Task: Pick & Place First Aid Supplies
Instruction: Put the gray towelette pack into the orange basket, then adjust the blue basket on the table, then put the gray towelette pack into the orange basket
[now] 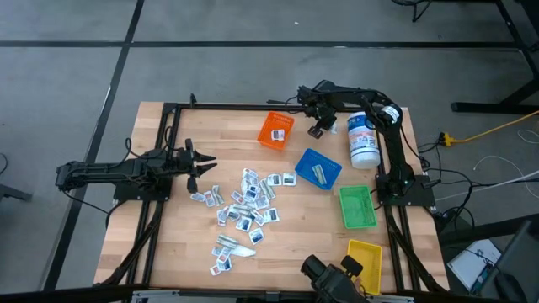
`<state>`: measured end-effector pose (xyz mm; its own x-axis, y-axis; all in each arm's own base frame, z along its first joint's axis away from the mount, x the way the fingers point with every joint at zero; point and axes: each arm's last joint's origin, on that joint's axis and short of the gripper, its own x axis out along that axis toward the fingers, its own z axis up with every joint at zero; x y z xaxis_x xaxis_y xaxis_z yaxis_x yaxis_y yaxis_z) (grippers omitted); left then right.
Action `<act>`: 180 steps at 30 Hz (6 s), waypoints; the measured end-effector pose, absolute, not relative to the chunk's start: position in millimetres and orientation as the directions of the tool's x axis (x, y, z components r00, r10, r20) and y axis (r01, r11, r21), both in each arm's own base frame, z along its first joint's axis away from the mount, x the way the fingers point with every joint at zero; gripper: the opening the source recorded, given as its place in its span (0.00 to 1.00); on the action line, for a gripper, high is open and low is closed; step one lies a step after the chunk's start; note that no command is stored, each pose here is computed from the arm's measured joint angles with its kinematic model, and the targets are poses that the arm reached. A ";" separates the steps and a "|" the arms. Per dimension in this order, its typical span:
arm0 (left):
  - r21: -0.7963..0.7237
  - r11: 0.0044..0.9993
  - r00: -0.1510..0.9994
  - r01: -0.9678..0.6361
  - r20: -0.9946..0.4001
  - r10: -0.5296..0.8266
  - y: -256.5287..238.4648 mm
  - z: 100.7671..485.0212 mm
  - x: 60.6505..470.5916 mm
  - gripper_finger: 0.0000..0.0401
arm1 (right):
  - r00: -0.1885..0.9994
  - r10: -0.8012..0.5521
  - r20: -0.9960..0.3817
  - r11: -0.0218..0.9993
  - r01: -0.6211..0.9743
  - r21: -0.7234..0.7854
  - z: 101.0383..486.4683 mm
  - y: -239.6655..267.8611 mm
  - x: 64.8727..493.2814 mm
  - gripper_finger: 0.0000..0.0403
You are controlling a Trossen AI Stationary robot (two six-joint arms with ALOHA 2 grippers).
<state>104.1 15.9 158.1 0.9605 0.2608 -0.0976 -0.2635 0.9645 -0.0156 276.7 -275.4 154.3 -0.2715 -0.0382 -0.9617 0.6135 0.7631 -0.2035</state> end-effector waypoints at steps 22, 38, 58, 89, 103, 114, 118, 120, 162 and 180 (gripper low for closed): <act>-0.015 0.965 0.961 -0.263 -0.097 0.260 15.9 158.1 104.1 0.23 | -0.102 -0.318 -0.943 0.829 0.453 -0.329 242.3 -225.5 359.8 0.00; -0.015 0.965 0.960 -0.263 -0.097 0.261 15.9 158.1 104.1 0.23 | 0.114 -0.442 -0.889 0.897 0.077 -0.436 248.9 -157.6 413.9 0.00; -0.015 0.965 0.961 -0.263 -0.097 0.260 15.9 158.1 104.1 0.23 | 0.202 -0.330 -0.922 0.943 0.023 -0.333 249.0 -149.7 420.0 0.02; -0.015 0.965 0.961 -0.263 -0.097 0.260 15.9 158.2 104.1 0.23 | 0.071 -0.209 -0.975 0.976 0.082 -0.204 253.3 -141.1 400.1 0.28; -0.015 0.965 0.961 -0.263 -0.097 0.261 15.9 158.1 104.1 0.23 | 0.120 0.002 -0.993 0.993 0.114 0.016 277.2 -116.1 348.3 0.17; -0.015 0.965 0.961 -0.263 -0.097 0.260 15.9 158.1 104.1 0.23 | 0.075 0.022 -0.997 0.971 0.236 0.039 219.0 -89.2 303.0 0.13; -0.015 0.965 0.960 -0.263 -0.097 0.261 15.9 158.1 104.1 0.23 | 0.128 0.003 -0.992 0.978 0.206 0.030 201.4 -85.7 305.4 0.12; -0.016 0.965 0.961 -0.263 -0.097 0.261 15.9 158.2 104.1 0.23 | 0.158 -0.006 -0.987 0.981 0.191 0.025 197.8 -86.2 307.4 0.12; -0.015 0.965 0.961 -0.263 -0.098 0.260 15.9 158.1 104.1 0.23 | 0.316 0.106 -0.943 0.994 -0.014 0.107 194.0 -24.7 331.0 0.12; -0.015 0.965 0.961 -0.263 -0.097 0.261 15.9 158.3 104.1 0.23 | 0.371 -0.065 -0.926 0.997 -0.005 -0.072 187.1 -44.9 332.4 0.12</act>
